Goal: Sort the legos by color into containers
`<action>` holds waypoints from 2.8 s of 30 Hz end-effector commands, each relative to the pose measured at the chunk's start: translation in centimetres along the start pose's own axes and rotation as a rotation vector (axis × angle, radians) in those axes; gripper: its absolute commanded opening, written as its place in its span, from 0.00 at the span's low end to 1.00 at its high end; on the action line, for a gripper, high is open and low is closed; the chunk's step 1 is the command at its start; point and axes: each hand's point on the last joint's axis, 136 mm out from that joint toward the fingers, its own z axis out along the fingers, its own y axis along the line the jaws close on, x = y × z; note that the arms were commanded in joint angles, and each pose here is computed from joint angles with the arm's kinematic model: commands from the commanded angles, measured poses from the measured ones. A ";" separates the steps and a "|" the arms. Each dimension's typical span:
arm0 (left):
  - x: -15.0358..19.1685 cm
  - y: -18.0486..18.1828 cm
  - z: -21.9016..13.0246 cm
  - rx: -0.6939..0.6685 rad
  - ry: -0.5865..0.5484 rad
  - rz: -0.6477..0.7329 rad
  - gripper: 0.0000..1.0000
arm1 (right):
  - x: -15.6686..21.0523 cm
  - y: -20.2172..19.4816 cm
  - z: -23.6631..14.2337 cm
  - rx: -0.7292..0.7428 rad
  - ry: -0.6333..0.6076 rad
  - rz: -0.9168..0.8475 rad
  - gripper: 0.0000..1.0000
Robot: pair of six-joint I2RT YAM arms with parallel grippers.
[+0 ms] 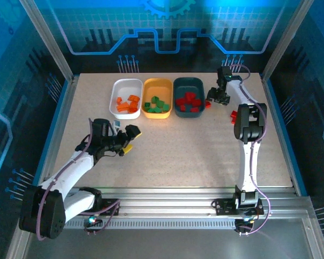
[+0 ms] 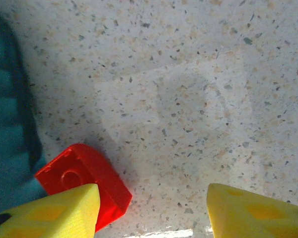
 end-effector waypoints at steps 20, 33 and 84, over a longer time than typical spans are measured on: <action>0.3 -1.6 1.1 0.006 0.028 0.050 0.99 | 1.5 0.6 -3.1 -0.062 -0.027 -0.007 0.59; 0.3 -1.3 0.9 -0.004 0.015 0.046 0.99 | 0.7 1.9 0.9 -0.087 0.061 -0.011 0.60; 1.6 -1.8 1.3 -0.009 0.026 0.070 0.99 | -0.3 1.8 0.5 -0.093 0.080 0.004 0.65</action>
